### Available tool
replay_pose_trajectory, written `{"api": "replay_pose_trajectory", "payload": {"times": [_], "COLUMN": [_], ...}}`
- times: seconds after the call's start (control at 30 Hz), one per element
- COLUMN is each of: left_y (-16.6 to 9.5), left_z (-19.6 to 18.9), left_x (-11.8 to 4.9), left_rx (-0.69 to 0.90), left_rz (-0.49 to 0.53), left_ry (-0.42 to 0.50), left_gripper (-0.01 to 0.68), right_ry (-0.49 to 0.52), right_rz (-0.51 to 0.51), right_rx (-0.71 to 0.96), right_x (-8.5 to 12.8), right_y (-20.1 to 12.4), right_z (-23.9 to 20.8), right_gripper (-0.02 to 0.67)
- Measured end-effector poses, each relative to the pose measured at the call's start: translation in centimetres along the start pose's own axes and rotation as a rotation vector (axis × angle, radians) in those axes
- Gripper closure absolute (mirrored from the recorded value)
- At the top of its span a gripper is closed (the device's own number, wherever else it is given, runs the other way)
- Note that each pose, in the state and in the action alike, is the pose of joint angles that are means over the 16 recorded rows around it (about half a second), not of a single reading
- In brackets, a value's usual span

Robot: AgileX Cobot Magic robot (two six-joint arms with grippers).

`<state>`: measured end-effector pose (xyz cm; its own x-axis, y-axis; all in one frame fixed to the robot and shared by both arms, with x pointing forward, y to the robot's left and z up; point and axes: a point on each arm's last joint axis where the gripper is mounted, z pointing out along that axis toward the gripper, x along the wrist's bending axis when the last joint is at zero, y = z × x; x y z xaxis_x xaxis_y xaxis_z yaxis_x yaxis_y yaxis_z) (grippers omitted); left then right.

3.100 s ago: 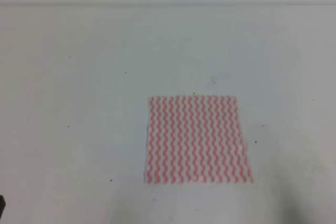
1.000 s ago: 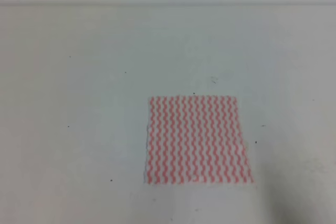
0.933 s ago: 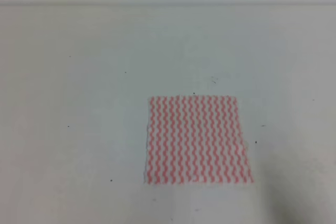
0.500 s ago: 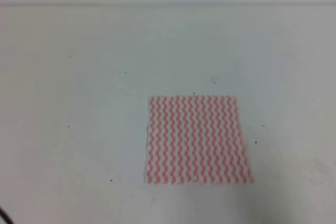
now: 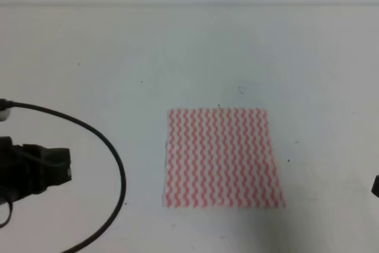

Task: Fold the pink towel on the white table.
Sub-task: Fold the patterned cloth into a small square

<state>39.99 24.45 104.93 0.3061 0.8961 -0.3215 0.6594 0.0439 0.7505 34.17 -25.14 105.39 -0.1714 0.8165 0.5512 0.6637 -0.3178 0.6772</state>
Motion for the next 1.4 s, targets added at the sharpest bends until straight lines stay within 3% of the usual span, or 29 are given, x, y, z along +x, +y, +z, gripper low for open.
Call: {"api": "replay_pose_trajectory", "payload": {"times": [0.43, 0.7, 1.03, 1.4], "left_y": [0.8, 0.7, 0.0, -1.0], "left_z": [3.7, 4.3, 5.1, 6.8], "left_x": [-0.6, -1.4, -3.6, -4.2], "left_rx": [0.033, 0.029, 0.043, 0.121], "left_rz": [0.034, 0.058, 0.134, 0.161], "left_ry": [-0.183, -0.214, -0.244, -0.261], "left_gripper": [0.677, 0.678, 0.677, 0.677], "right_ry": [0.038, 0.100, 0.021, -0.097], "right_rz": [0.023, -0.022, -0.105, -0.059], "right_rx": [0.178, 0.291, 0.429, 0.493], "right_x": [0.8, 3.1, 4.4, 3.3], "right_y": [1.9, 2.6, 1.3, 0.6], "right_z": [3.3, 7.4, 11.9, 14.2], "right_gripper": [0.671, 0.670, 0.668, 0.523]}}
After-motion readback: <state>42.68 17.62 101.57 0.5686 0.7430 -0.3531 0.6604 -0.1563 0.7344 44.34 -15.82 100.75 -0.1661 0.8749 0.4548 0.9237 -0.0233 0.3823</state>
